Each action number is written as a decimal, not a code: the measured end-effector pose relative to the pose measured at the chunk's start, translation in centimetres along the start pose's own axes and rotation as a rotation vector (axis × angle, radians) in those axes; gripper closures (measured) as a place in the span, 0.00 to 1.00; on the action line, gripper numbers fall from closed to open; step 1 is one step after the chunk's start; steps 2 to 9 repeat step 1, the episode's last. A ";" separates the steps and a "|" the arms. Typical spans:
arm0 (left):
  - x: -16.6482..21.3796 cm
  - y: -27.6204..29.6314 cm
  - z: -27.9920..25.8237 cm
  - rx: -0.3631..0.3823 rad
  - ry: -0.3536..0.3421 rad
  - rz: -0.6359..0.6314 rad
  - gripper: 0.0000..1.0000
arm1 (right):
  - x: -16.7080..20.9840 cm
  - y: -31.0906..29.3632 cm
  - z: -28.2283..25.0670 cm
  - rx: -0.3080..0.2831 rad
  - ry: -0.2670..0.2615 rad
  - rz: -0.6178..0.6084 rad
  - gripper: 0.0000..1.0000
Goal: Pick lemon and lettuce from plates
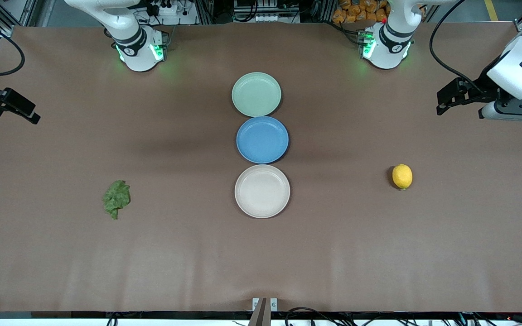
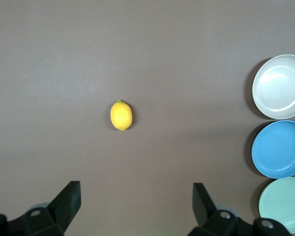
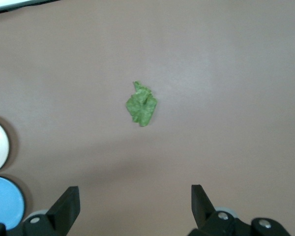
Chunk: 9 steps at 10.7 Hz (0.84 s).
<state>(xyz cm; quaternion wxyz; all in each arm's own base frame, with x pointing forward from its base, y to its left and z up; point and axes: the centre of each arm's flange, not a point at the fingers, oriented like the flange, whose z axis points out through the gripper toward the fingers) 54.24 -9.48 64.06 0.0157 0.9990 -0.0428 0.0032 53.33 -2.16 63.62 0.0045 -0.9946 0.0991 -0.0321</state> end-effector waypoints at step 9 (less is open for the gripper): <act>0.0 0.0 0.0 0.000 0.000 0.000 0.00 | 0.2 0.4 0.2 -0.010 -0.003 -0.017 0.00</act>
